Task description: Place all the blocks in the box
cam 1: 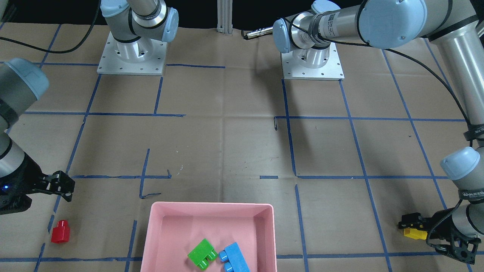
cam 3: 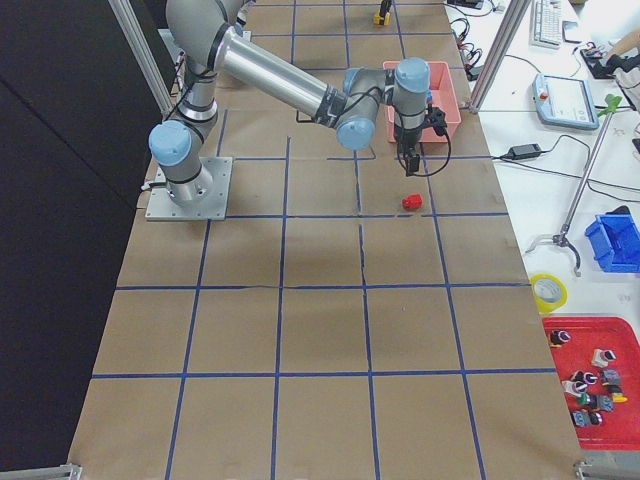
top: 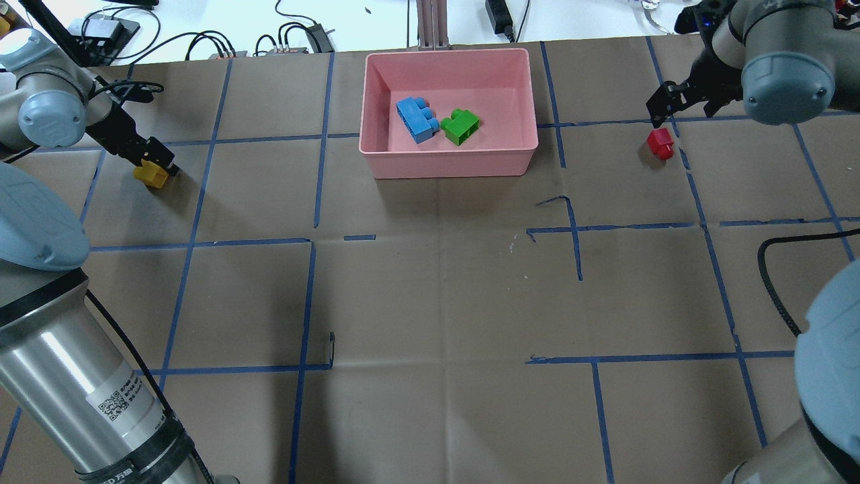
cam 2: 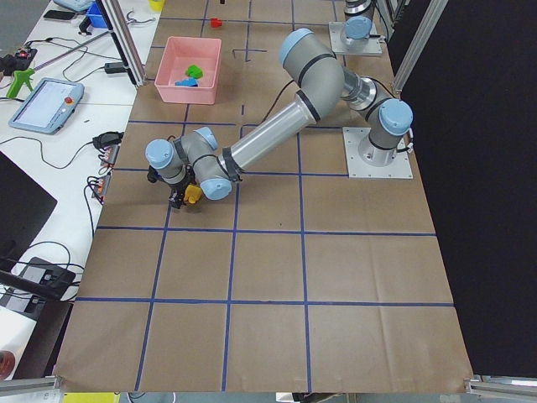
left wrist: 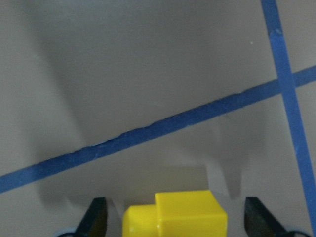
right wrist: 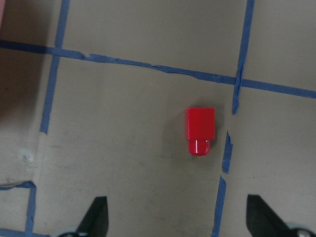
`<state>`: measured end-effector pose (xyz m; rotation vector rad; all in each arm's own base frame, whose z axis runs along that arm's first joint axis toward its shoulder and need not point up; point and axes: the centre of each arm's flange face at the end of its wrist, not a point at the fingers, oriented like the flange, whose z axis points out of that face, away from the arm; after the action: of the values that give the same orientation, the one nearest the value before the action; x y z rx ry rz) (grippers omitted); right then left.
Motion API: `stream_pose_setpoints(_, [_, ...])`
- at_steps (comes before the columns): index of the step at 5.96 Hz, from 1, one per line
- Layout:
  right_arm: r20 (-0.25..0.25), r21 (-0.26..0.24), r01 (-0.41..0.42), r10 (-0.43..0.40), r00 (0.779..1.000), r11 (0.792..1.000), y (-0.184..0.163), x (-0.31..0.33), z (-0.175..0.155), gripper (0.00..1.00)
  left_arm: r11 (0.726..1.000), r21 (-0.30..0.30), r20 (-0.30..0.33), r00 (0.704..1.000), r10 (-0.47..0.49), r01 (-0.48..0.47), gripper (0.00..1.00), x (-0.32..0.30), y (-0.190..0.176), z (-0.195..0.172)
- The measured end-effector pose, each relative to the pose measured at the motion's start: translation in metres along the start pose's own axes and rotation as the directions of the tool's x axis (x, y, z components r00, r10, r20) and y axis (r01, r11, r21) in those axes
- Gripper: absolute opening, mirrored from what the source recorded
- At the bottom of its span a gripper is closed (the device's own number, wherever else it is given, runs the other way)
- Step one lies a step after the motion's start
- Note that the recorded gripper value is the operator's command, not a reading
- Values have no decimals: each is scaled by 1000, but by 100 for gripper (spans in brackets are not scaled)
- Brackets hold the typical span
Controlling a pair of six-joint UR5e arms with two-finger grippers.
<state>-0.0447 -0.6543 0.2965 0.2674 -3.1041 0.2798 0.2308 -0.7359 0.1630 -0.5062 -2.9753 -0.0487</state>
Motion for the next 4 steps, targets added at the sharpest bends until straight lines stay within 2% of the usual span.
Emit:
stream_pose_setpoints(2, [-4,49,0,0,1000,999,11,8,64,96,1000,-5,1,1000,-2,2,77,-2,5,-2])
stream_pose_setpoints(3, [5,53,0,0,1000,999,11,9,83,88,1000,-3,5,1000,-2,2,66,-1,5,-5])
stream_pose_setpoints(4, [16,52,-1,0,1000,999,12,9,100,85,1000,2,10,1000,-1,1,52,0,5,-10])
